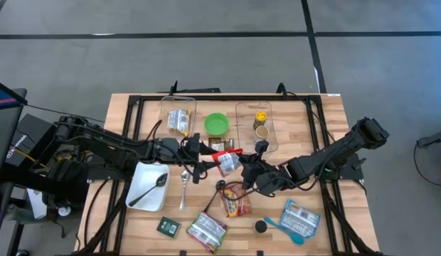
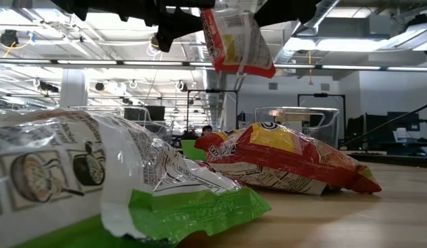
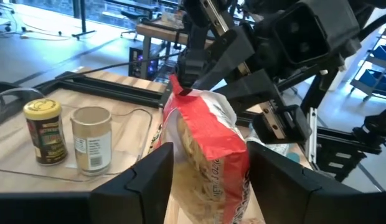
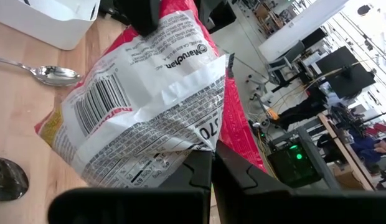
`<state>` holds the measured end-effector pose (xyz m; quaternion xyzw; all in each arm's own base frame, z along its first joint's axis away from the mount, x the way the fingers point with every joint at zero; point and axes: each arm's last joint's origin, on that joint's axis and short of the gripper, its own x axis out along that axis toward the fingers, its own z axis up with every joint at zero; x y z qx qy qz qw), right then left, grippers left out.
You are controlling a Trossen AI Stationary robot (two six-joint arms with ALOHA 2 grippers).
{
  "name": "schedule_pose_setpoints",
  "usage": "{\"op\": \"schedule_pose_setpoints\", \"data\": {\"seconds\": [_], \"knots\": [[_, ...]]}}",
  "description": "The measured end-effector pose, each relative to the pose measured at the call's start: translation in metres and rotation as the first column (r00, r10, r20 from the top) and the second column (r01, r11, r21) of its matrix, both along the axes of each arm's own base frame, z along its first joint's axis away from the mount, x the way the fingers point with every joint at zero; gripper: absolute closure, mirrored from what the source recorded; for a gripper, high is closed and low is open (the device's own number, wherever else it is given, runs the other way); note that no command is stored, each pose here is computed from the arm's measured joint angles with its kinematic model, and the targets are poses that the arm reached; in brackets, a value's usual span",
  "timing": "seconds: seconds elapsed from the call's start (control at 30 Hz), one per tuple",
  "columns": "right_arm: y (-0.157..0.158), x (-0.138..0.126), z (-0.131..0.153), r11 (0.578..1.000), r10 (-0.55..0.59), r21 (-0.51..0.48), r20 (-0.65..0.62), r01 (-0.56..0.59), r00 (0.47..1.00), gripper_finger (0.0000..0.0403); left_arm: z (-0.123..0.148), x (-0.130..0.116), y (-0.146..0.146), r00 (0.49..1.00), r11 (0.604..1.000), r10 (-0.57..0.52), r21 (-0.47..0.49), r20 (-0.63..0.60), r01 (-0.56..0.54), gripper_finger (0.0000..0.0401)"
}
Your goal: Pick & Place Food Item
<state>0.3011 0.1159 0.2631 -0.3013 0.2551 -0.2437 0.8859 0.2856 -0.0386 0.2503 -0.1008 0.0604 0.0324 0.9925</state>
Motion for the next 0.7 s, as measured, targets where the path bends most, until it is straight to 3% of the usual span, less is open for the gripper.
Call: {"op": "schedule_pose_setpoints", "data": {"seconds": [0.7], "knots": [[0.0,-0.0001,-0.0001,1.0,0.0,-0.001,-0.002,0.0,1.0,0.0403,0.0011,-0.0001,0.0002,1.0,1.0,0.005,0.003,0.008,-0.005,0.0286]]}}
